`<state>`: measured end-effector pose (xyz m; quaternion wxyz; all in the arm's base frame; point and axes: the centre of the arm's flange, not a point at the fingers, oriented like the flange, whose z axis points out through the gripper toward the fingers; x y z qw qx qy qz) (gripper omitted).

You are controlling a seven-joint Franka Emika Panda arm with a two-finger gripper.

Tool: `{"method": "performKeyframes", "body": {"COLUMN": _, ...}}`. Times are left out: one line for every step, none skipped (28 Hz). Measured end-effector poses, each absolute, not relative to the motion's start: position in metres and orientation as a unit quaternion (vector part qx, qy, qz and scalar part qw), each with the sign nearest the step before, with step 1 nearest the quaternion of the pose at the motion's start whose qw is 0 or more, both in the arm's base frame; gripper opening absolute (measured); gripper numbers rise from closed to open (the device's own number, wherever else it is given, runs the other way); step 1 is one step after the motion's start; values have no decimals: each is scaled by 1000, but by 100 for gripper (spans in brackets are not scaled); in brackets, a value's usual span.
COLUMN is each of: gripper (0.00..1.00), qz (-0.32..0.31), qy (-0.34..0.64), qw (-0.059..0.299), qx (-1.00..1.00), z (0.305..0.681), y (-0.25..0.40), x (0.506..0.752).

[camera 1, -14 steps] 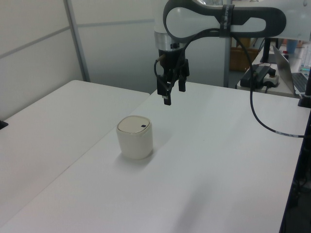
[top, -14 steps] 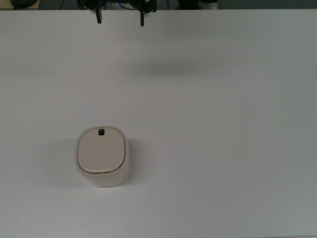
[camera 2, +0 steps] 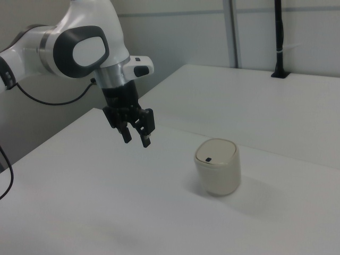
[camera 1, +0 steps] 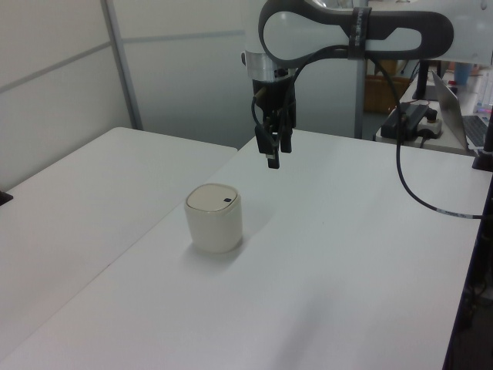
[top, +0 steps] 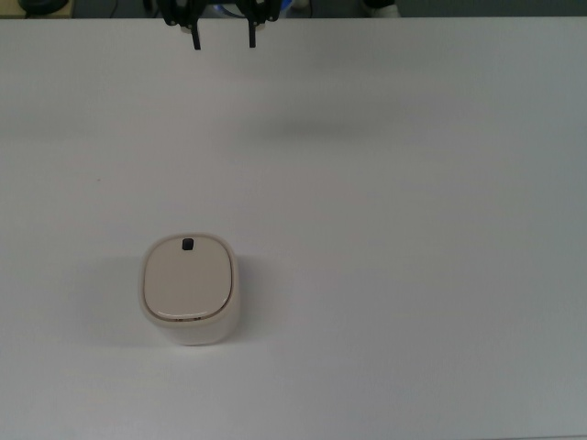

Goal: Open the trash can
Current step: 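Move the gripper down toward the lid tab of the cream trash can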

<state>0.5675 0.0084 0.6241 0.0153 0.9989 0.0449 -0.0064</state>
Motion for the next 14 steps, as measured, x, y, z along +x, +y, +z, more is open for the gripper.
{"method": "performKeyframes", "body": {"gripper": 59, "qz": -6, "qy": 45, "qw": 15, "qx": 999, "z": 624, "y": 8, "x": 568}}
{"method": "performKeyframes", "body": {"gripper": 56, "qz": -6, "qy": 45, "qw": 15, "qx": 999, "z": 624, "y": 8, "x": 568}}
{"method": "performKeyframes", "body": {"gripper": 53, "qz": -6, "qy": 46, "qw": 15, "qx": 999, "z": 624, "y": 8, "x": 568}}
{"method": "performKeyframes", "body": {"gripper": 48, "qz": -6, "qy": 46, "qw": 15, "qx": 999, "z": 624, "y": 8, "x": 568}}
{"method": "performKeyframes", "body": {"gripper": 46, "qz": -6, "qy": 46, "qw": 15, "qx": 999, "z": 624, "y": 8, "x": 568}}
{"method": "performKeyframes", "body": {"gripper": 43, "qz": -6, "qy": 46, "qw": 15, "qx": 999, "z": 624, "y": 8, "x": 568}}
{"method": "performKeyframes", "body": {"gripper": 39, "qz": -6, "qy": 46, "qw": 15, "qx": 999, "z": 624, "y": 8, "x": 568}}
{"method": "performKeyframes", "body": {"gripper": 36, "qz": -6, "qy": 46, "qw": 15, "qx": 999, "z": 624, "y": 8, "x": 568}}
{"method": "performKeyframes", "body": {"gripper": 32, "qz": -6, "qy": 46, "qw": 15, "qx": 999, "z": 624, "y": 8, "x": 568}}
{"method": "performKeyframes", "body": {"gripper": 25, "qz": -7, "qy": 46, "qw": 15, "qx": 999, "z": 624, "y": 8, "x": 568}}
{"method": "performKeyframes", "body": {"gripper": 23, "qz": -7, "qy": 46, "qw": 15, "qx": 999, "z": 624, "y": 8, "x": 568}}
{"method": "performKeyframes", "body": {"gripper": 20, "qz": -7, "qy": 46, "qw": 15, "qx": 999, "z": 624, "y": 8, "x": 568}}
{"method": "performKeyframes", "body": {"gripper": 17, "qz": -7, "qy": 46, "qw": 15, "qx": 999, "z": 624, "y": 8, "x": 568}}
{"method": "performKeyframes", "body": {"gripper": 13, "qz": -7, "qy": 46, "qw": 15, "qx": 999, "z": 624, "y": 8, "x": 568}}
